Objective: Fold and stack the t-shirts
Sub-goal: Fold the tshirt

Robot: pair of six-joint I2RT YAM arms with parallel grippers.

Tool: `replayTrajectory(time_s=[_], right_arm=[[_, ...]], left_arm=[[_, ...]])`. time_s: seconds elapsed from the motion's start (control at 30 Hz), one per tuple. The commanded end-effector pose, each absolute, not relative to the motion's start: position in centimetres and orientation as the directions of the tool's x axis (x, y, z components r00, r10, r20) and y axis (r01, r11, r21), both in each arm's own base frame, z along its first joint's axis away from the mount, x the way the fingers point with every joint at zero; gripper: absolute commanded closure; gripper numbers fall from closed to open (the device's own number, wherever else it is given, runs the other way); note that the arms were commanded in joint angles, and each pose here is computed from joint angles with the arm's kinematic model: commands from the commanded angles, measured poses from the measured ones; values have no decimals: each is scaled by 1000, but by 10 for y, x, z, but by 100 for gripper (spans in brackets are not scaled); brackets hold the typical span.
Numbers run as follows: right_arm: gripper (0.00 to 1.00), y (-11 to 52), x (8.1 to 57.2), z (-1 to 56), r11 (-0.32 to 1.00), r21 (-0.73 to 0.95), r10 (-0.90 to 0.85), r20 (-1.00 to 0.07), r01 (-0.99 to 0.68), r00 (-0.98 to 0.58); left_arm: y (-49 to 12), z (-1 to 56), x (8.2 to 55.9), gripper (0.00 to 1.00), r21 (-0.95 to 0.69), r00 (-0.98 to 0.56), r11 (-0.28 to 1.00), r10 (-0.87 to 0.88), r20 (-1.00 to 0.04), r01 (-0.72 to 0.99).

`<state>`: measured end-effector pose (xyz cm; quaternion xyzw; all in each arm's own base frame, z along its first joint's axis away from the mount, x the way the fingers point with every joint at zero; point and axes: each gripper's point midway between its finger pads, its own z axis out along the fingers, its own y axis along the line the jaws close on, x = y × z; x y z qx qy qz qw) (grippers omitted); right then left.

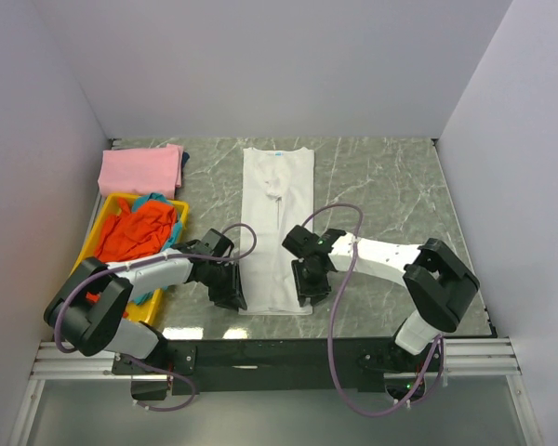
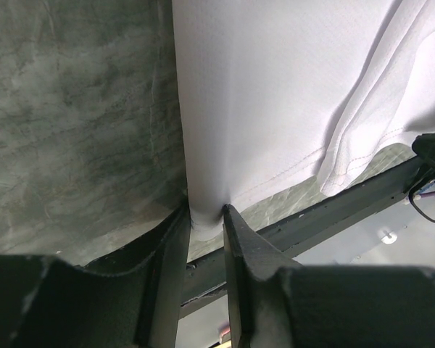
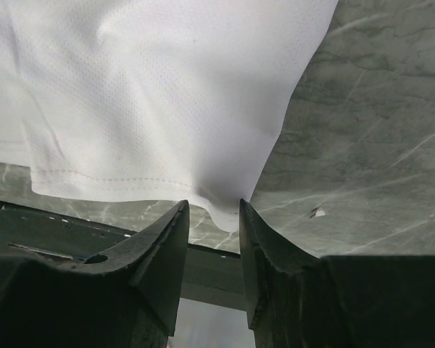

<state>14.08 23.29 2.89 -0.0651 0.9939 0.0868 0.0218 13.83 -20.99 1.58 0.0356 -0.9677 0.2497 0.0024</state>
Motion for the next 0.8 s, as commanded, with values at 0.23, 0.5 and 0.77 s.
replayTrajectory(time_s=[0.23, 0.5, 0.77], right_arm=[[66, 232, 143, 21, 979, 128, -155, -58, -161, -986], [81, 229, 140, 17, 981, 117, -153, -43, -157, -987], [97, 220, 134, 25, 983, 123, -132, -59, -138, -990]], left_arm=[[-198, -1, 132, 68, -409, -998, 910, -62, 33, -70], [-197, -4, 129, 71, -403, -997, 912, -58, 44, -71], [-193, -11, 125, 87, -367, -996, 926, -62, 65, -82]])
